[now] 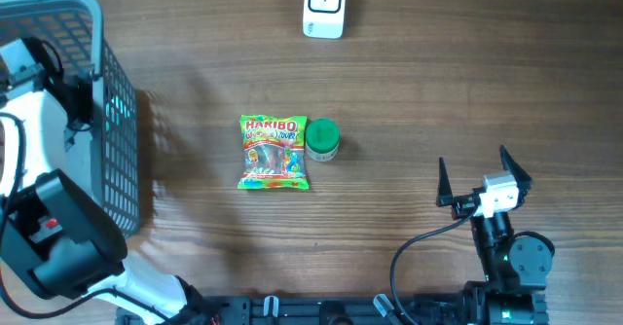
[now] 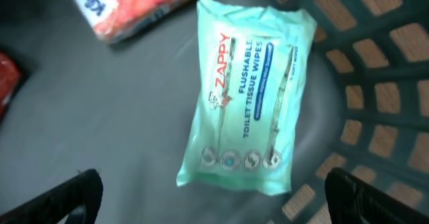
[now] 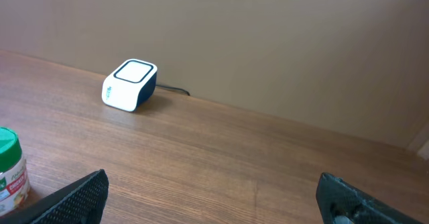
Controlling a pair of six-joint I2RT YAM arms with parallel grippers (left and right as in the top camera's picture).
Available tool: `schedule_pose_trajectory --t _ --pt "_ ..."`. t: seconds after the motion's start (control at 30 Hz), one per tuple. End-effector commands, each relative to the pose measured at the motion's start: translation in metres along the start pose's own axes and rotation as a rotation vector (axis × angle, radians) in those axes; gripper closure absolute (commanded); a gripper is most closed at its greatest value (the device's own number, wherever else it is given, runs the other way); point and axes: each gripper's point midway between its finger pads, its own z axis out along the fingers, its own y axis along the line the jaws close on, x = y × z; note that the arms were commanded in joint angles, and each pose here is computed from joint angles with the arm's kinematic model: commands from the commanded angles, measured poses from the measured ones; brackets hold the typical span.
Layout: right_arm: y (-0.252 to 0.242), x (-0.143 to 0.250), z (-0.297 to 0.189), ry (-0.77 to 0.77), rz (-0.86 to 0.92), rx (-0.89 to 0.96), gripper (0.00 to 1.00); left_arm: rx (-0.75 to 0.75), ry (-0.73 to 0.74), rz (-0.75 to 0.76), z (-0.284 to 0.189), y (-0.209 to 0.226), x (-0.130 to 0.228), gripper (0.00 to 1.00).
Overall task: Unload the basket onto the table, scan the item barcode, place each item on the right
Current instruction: 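Reach the left gripper into the basket and grasp the Zappy wipes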
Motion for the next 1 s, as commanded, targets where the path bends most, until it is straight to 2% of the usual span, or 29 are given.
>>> schedule_pose_trajectory --t 0.0,0.23,0.33,0.37,0.4,0.43,0.47,0.5,0.53,0.67,0.8,0.9,0.97 --pt "0.0 -0.002 0.0 -0.01 -0.008 0.0 0.0 0.003 0.003 0.042 0.022 0.0 0.0 0.0" --pt "0.0 -0.002 0.0 -0.01 -0.007 0.0 0.0 -0.019 0.066 0.048 0.075 0.002 0.015 0.0" --pt "0.0 -0.002 0.0 -0.01 -0.007 0.0 0.0 -0.025 0.099 0.051 0.087 0.004 0.024 0.0" --pt "0.0 -0.002 0.0 -0.01 -0.008 0.0 0.0 -0.026 0.104 0.069 0.087 0.004 0.025 0.03" --pt "0.0 -0.002 0.0 -0.01 -0.008 0.0 0.0 -0.025 0.105 0.102 0.086 0.004 0.025 0.16" --pt "0.0 -0.002 0.0 -0.01 -0.007 0.0 0.0 -0.023 0.099 0.128 0.084 0.004 0.023 0.44" --pt "0.0 -0.002 0.0 -0.01 -0.008 0.0 0.0 -0.036 0.087 0.158 0.079 0.007 0.02 0.58" --pt "0.0 -0.002 0.0 -0.01 -0.008 0.0 0.0 -0.062 0.077 0.161 0.073 0.011 0.016 0.64" --pt "0.0 -0.002 0.0 -0.01 -0.007 0.0 0.0 -0.089 0.064 0.161 0.066 0.016 0.011 0.64" --pt "0.0 -0.002 0.0 -0.01 -0.008 0.0 0.0 -0.141 -0.053 0.14 0.011 0.023 -0.028 0.66" --pt "0.0 -0.002 0.0 -0.01 -0.008 0.0 0.0 -0.075 -0.269 0.065 -0.1 0.015 -0.079 0.66" --pt "0.0 -0.002 0.0 -0.01 -0.008 0.0 0.0 0.064 -0.451 0.019 -0.205 -0.001 -0.096 0.69" --pt "0.0 -0.002 0.0 -0.01 -0.007 0.0 0.0 0.283 -0.543 0.028 -0.277 -0.029 -0.083 0.72"
